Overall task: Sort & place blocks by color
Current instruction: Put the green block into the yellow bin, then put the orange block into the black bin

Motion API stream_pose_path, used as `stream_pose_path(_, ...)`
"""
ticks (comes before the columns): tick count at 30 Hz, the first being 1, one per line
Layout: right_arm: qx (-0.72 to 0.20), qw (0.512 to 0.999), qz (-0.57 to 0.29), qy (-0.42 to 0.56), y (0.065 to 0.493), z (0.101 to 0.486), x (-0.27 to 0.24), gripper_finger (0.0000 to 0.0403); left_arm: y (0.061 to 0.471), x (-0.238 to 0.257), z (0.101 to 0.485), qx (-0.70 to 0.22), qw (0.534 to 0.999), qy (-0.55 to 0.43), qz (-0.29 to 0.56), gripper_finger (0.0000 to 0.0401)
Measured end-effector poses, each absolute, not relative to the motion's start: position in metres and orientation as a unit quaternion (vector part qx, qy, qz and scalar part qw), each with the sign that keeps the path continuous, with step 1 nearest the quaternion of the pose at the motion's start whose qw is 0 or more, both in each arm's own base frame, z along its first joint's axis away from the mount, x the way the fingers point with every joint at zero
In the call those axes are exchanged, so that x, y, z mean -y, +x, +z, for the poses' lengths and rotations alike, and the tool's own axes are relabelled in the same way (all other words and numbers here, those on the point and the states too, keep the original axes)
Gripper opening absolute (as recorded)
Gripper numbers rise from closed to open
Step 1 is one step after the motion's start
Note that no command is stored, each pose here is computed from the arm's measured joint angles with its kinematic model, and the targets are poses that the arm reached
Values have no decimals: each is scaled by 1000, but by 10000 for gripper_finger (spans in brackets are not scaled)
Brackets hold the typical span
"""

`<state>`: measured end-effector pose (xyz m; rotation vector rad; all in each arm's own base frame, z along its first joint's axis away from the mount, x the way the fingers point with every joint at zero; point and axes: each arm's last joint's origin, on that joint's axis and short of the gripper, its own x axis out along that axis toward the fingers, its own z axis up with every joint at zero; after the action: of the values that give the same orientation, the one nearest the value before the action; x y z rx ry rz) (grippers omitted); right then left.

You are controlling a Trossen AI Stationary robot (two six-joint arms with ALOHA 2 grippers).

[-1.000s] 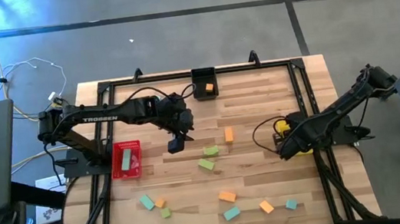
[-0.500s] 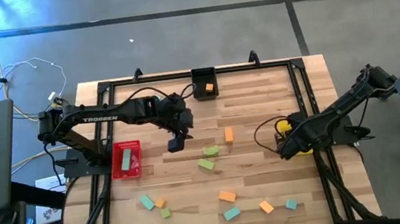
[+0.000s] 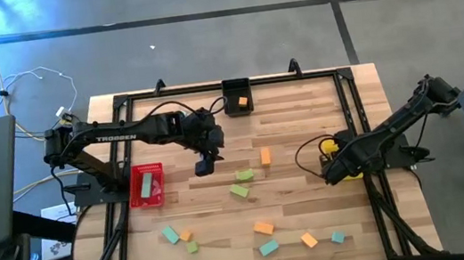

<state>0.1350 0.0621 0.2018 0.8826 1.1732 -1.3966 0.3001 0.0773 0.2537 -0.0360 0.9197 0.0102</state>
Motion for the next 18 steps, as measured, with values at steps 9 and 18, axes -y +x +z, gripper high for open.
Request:
stream_pose_path(9,-503,522,-584,366,137,202,-55,199,300,-77,254,-444,896,-10,2,188)
stream_pose_path(18,-493,523,-581,382,143,201,-50,201,302,-79,255,-436,900,1,21,188)
